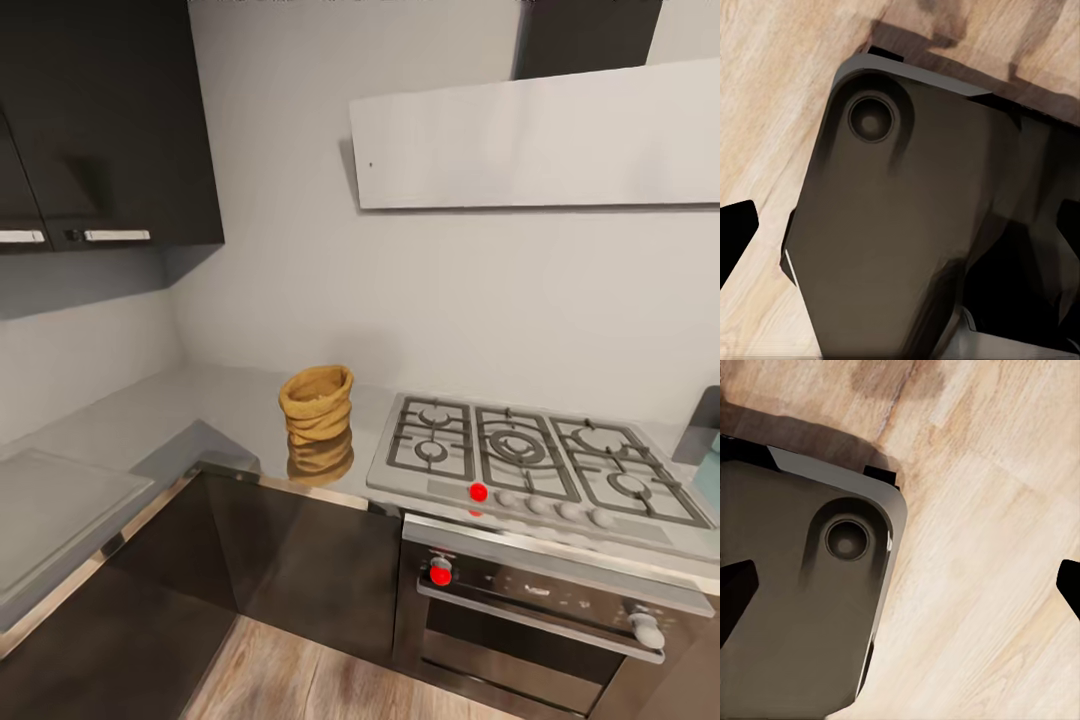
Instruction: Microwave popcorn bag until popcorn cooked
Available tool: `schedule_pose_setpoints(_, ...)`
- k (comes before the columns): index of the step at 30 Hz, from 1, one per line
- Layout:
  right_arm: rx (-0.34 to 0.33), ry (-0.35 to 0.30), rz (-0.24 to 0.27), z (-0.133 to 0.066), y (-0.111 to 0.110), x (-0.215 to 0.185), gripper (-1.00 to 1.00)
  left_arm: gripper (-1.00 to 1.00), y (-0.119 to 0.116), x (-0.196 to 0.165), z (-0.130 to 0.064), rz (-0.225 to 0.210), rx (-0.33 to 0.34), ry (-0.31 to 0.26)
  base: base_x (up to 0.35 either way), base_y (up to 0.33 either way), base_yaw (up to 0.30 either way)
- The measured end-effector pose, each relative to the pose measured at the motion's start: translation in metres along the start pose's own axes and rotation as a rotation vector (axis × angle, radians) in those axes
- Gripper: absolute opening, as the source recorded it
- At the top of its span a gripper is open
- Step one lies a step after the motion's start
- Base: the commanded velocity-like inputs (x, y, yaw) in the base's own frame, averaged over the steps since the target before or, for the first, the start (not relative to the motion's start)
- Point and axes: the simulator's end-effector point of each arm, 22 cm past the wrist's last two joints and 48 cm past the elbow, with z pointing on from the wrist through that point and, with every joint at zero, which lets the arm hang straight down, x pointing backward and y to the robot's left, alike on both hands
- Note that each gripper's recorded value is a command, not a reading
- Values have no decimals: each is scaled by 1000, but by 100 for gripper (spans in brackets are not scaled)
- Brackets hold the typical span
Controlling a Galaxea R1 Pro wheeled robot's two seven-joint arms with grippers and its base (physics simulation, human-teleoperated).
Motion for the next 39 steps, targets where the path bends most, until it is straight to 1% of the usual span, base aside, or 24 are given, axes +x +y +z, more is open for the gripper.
schedule_pose_setpoints(9,1,0,0,-11,-1,0,100,100,-1,1,-11,5,2,1,0,0,0)
schedule_pose_setpoints(34,-1,1,0,-40,1,1,100,100,2,4,-40,2,0,-5,0,0,0)
schedule_pose_setpoints(36,-4,1,0,-42,2,1,100,100,2,4,-42,2,0,-6,0,0,0)
schedule_pose_setpoints(39,-16,-2,0,-44,12,-1,100,100,3,4,-45,1,0,-5,0,0,0)
